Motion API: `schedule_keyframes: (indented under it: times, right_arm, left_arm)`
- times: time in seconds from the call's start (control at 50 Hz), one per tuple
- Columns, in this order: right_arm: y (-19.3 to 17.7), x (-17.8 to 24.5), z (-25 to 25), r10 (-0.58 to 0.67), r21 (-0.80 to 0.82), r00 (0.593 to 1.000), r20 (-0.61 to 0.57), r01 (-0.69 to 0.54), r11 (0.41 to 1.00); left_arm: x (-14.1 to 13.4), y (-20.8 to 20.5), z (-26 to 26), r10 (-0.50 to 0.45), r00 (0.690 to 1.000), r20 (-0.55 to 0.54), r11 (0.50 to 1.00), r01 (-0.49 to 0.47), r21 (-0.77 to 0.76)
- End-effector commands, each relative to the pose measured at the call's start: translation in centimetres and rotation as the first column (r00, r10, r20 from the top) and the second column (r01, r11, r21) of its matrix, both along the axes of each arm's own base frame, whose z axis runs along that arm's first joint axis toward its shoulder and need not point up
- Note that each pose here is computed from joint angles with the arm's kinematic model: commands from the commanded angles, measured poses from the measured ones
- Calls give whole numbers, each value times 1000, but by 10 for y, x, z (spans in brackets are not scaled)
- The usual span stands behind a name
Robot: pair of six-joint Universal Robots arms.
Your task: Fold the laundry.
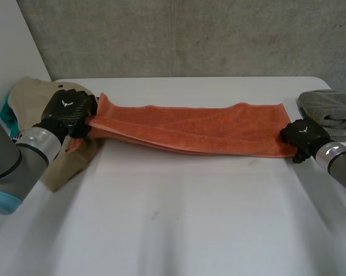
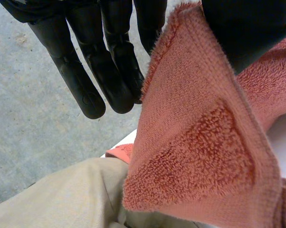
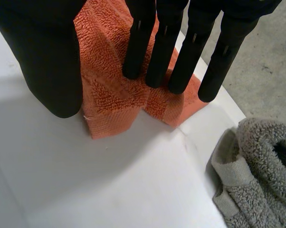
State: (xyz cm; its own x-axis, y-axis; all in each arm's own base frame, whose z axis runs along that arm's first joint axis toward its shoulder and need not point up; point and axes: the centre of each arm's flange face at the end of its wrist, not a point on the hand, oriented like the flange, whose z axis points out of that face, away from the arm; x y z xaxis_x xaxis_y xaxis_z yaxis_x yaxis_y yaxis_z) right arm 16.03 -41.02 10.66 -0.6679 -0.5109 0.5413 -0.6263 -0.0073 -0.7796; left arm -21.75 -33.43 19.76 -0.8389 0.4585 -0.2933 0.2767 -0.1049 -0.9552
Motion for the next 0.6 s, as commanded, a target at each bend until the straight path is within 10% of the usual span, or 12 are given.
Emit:
schedule_keyframes:
  times: [0.02,0.3,0.6]
  right_arm:
    - [-6,4,-1,8,-18,1000,0,-8,1000]
    - [-14,0,-1,-32,-23,999,17,32,999]
    - [101,-55,84,31,361,965,-262,68,930]
  left_arm:
    - [1,-2,1,2,1000,-1,1000,-2,-6]
    - [2,2,2,-6,1000,9,1000,6,23]
    - [32,102,-9,-163,932,324,881,-10,473]
